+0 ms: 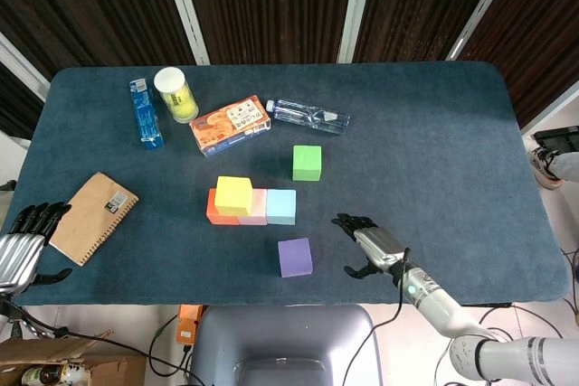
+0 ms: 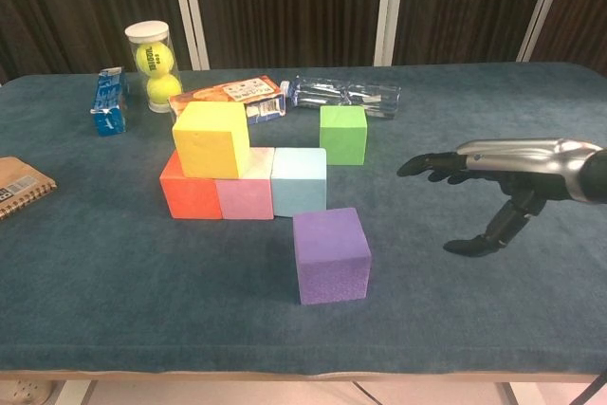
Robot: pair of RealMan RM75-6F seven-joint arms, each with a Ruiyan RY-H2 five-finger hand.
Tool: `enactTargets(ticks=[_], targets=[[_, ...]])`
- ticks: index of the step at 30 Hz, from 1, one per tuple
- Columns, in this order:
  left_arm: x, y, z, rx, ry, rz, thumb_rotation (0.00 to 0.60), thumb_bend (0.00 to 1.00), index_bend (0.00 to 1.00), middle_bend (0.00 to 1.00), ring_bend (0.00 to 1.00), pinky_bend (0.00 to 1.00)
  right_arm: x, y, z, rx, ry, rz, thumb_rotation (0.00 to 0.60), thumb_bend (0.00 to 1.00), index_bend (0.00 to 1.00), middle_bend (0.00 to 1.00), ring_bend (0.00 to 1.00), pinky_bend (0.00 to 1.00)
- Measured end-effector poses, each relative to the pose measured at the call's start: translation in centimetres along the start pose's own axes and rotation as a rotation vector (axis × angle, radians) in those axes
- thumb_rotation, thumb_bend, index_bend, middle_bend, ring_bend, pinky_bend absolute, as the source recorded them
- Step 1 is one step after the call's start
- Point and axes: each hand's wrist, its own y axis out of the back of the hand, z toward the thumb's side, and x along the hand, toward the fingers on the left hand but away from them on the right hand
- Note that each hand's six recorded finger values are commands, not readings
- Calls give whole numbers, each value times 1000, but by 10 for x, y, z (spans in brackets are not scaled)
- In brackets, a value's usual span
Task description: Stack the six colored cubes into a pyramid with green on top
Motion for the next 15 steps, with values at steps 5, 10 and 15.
enactTargets(ticks=[5, 10, 15], targets=[[-1, -3, -3, 3, 0, -11, 600, 119, 94, 64, 0, 50, -6, -7, 16, 4, 7, 14, 600, 254, 53, 0, 0, 0], [-1, -5, -6, 0, 5, -20, 600, 120, 94, 64, 0, 50, -12, -12, 28, -11, 4, 35, 600, 250, 53, 0, 0, 0], [0, -6, -5, 7, 0, -18, 600, 120, 94, 64, 0, 50, -22, -17, 37, -20, -3, 53, 600, 250, 59, 0, 0, 0]])
